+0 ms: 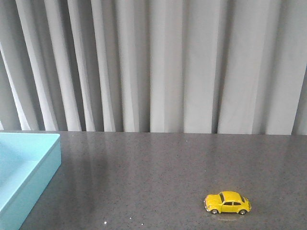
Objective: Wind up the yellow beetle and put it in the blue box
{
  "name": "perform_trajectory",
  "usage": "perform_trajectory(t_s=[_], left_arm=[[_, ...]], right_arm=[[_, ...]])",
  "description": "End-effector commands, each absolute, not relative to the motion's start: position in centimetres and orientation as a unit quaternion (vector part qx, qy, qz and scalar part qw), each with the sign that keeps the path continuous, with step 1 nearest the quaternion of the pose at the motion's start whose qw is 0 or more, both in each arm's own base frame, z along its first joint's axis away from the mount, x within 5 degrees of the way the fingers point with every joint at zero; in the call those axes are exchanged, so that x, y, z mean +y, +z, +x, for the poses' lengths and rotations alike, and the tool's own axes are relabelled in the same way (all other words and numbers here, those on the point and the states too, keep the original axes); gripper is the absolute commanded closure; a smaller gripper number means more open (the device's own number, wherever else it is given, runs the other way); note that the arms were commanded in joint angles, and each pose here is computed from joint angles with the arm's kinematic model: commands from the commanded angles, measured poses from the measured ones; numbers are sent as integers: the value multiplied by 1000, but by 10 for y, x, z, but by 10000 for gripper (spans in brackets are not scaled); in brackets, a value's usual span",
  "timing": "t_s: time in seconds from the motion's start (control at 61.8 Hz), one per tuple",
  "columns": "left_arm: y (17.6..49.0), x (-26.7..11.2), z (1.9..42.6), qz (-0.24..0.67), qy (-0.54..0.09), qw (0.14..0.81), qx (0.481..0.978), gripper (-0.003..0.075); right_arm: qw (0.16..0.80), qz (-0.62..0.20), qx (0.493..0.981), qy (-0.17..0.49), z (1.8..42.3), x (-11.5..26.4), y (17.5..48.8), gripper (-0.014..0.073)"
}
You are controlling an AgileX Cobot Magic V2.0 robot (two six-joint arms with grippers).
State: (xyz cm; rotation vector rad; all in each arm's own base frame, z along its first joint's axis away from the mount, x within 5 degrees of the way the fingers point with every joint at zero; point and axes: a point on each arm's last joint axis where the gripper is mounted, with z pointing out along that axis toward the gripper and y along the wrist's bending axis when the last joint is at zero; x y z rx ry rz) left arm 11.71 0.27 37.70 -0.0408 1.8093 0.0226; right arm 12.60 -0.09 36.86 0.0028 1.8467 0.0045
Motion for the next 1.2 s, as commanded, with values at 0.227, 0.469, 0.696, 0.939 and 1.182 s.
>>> perform_trajectory(t_s=[0.227,0.469,0.696,0.939,1.182], left_arm=[[362,4,137,-25,16,528,849,725],[361,4,138,-23,22,524,851,725],[362,9,138,-6,64,526,848,708],[363,9,138,-5,65,526,848,429],[363,9,138,-6,62,531,845,173]], right_arm=[[510,-1,860,-1,159,-3,349,602],[487,0,873,1,171,-3,340,600],[482,-2,876,-1,174,-3,338,555],[483,-17,875,-9,174,-3,338,211],[482,-12,876,0,174,-2,338,-41]])
